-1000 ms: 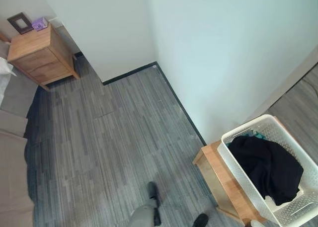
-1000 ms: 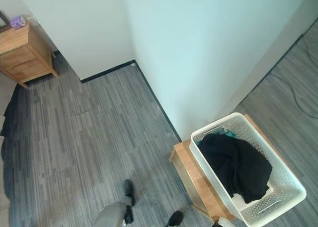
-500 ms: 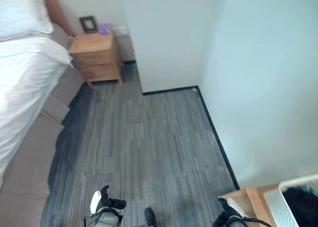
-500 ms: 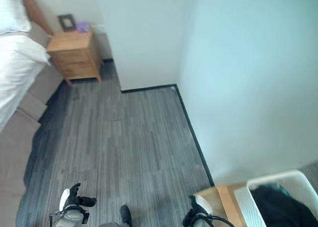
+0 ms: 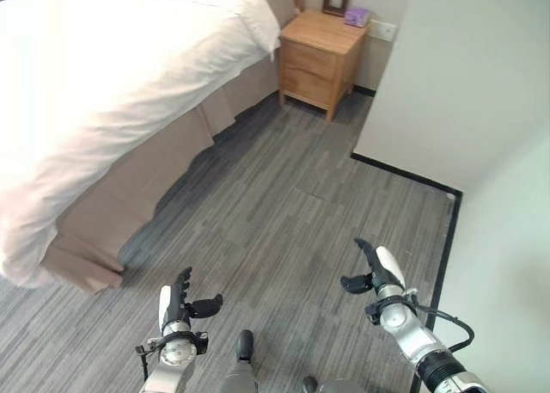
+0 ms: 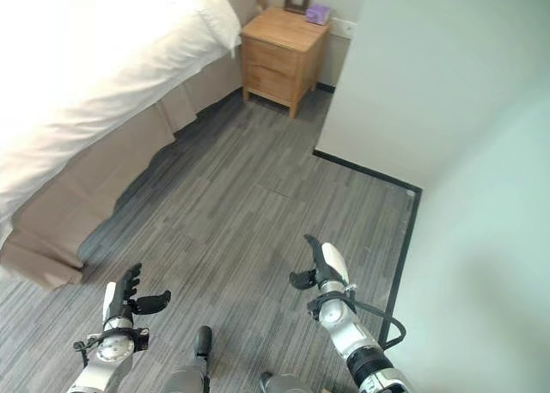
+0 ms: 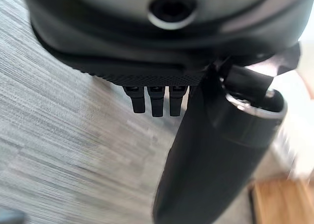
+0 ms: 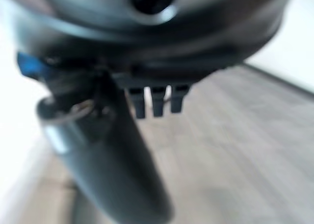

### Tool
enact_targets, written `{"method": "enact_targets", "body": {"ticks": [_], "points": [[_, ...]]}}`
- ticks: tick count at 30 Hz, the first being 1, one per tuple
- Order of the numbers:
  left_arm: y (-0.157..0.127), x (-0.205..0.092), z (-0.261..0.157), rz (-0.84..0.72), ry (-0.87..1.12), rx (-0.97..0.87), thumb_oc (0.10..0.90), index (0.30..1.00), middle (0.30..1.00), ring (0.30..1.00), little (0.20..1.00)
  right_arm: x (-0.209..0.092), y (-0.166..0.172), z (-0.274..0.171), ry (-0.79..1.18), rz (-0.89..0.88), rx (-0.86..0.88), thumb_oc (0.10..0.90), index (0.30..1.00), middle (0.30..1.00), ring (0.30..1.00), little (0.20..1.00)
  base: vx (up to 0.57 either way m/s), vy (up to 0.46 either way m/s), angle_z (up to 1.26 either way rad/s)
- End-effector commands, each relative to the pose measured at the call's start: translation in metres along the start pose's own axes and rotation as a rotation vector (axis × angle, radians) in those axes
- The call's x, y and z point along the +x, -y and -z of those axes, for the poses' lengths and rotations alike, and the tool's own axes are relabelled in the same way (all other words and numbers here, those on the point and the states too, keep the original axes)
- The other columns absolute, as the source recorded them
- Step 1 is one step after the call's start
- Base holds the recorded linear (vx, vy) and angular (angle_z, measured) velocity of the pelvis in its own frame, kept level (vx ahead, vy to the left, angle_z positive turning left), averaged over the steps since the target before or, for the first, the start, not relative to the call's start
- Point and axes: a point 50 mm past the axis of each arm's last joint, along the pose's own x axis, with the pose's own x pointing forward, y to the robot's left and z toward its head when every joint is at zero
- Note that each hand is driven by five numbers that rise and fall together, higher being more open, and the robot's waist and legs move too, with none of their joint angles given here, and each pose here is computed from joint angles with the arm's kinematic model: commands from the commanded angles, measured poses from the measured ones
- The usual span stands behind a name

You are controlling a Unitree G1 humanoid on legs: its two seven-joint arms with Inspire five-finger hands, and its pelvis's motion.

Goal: Pick up bed clothes into laundry basket.

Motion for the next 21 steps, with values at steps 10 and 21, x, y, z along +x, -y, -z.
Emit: {"method": "enact_targets", "body": {"ticks": [10,21], "points": [[-0.048,0.002,-0.136,0.02,0.637,-0.206,0.8,0.9,0.9,0.9,0.9,0.006,0.049,-0.061,0.305,0.195,0.365,0.8,0.9,0.9,0.9,0.9,-0.28,-0.118,1.27],[-0.022,-0.011,-0.163,0.206,0.731,-0.212,0.8,0.9,0.9,0.9,0.9,-0.01,0.037,-0.055,0.281,0.157,0.5,0.8,0.9,0.9,0.9,0.9,-0.02,0.174,1.01]]}}
